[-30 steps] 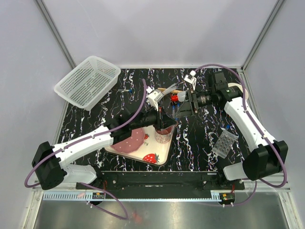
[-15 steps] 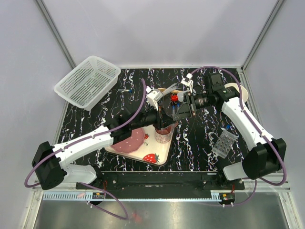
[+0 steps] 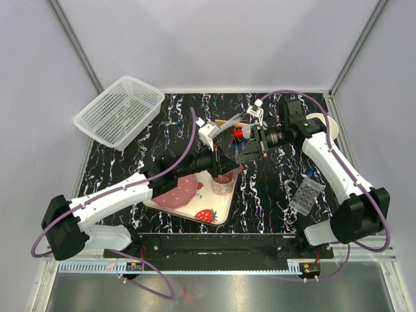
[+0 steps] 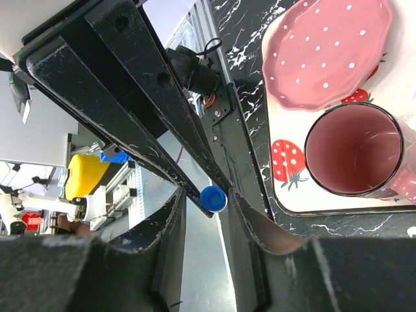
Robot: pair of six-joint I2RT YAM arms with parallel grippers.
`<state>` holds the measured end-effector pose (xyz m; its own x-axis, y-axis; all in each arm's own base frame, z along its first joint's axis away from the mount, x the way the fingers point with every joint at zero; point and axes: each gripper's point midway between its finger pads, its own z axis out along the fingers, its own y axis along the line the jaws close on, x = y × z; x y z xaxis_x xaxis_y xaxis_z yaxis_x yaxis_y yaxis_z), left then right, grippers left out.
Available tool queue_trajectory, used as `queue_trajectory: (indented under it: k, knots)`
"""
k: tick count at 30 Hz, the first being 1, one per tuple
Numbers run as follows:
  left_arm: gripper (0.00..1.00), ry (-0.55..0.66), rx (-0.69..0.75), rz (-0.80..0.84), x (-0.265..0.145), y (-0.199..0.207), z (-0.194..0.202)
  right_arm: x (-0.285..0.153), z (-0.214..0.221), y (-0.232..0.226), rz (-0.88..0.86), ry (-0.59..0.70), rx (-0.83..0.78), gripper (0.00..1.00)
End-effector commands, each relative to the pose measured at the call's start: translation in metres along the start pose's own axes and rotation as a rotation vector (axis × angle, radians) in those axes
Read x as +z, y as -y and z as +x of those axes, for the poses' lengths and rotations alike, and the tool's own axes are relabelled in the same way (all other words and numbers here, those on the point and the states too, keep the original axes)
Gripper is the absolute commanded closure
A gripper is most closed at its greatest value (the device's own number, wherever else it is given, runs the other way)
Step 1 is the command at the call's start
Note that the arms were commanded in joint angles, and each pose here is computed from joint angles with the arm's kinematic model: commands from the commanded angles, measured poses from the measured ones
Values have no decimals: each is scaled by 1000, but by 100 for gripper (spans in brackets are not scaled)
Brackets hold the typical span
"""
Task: Organize the chemistry lab equipment
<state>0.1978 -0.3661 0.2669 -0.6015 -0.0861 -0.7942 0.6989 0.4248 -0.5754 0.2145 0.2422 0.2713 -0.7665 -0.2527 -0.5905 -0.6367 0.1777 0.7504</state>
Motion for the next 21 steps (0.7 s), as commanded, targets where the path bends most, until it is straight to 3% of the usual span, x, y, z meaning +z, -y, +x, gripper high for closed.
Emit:
queue_trajectory:
  k: [1,17,21]
  knots:
    - [93,106,37,106,-7,27,-25,3,-2,-11,-77,-1,26,64]
    - [92,112,31,149,-9,33,-22,3,-2,-14,-117,11,69,83]
    - [84,123,22,156,-11,35,-25,2,-1,-11,-87,17,47,86]
